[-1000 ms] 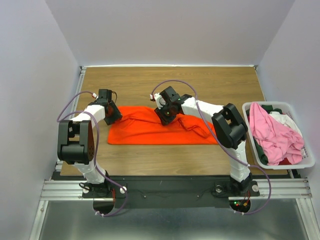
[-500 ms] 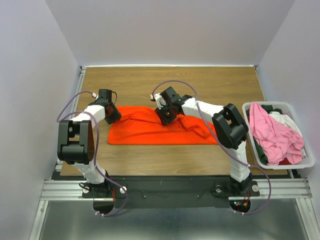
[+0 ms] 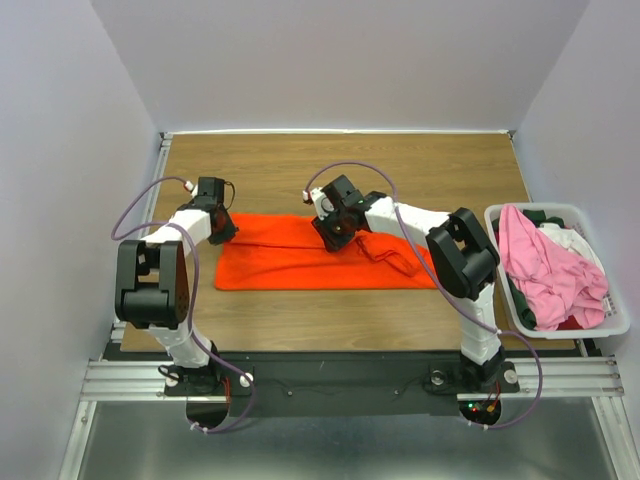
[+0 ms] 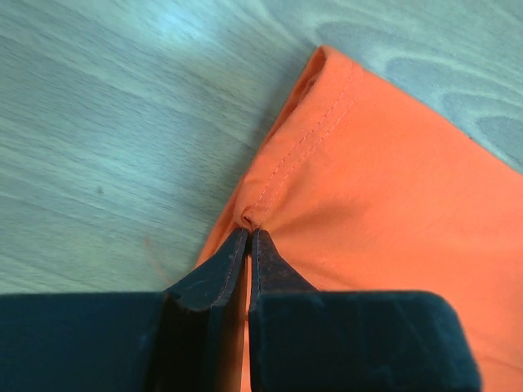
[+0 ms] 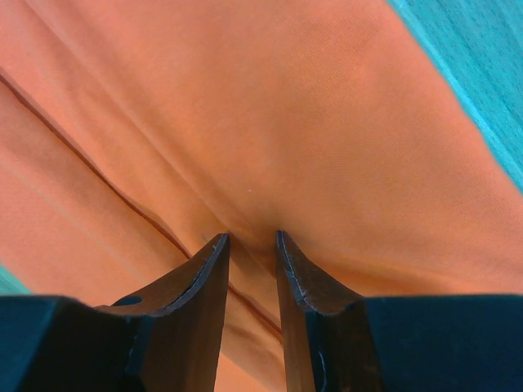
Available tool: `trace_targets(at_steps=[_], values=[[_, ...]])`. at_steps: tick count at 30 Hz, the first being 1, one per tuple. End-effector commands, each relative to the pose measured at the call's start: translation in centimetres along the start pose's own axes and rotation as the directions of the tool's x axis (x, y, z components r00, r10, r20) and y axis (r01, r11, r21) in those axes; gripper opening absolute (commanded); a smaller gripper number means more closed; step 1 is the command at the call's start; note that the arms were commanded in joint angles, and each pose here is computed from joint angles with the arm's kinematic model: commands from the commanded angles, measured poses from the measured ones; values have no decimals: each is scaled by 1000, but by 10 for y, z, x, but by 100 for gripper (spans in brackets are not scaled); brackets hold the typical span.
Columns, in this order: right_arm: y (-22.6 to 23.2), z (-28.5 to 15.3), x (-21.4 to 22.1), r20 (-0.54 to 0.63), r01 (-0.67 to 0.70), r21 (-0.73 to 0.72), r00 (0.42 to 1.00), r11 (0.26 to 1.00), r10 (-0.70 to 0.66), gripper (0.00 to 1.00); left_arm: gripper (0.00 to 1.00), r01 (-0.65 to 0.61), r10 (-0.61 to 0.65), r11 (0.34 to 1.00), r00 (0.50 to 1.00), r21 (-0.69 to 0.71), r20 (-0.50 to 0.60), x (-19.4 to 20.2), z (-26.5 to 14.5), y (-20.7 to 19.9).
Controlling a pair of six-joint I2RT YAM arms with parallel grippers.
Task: Fold and stack the t-shirts
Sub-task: Fold the tshirt
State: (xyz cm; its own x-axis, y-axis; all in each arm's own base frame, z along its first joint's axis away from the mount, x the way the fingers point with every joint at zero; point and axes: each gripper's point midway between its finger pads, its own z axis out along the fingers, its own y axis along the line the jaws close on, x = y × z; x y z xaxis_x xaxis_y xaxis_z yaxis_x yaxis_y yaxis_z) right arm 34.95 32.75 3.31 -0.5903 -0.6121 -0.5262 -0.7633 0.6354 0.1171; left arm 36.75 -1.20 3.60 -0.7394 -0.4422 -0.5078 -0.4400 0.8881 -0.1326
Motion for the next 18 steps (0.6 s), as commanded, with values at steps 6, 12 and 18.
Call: trace_targets(at_steps=[6,12,18], values=[[5,-18,-19,73,6,10,997,1000,-7,35,22,-51,55,998,994,-47,93,-24,-16,11],[11,-32,-32,113,-2,-8,994,1000,3,36,43,-45,46,998,998,-42,29,0,-1,14],[3,-67,-63,210,-47,67,977,997,32,56,68,-28,28,1000,997,2,65,-18,-23,3]])
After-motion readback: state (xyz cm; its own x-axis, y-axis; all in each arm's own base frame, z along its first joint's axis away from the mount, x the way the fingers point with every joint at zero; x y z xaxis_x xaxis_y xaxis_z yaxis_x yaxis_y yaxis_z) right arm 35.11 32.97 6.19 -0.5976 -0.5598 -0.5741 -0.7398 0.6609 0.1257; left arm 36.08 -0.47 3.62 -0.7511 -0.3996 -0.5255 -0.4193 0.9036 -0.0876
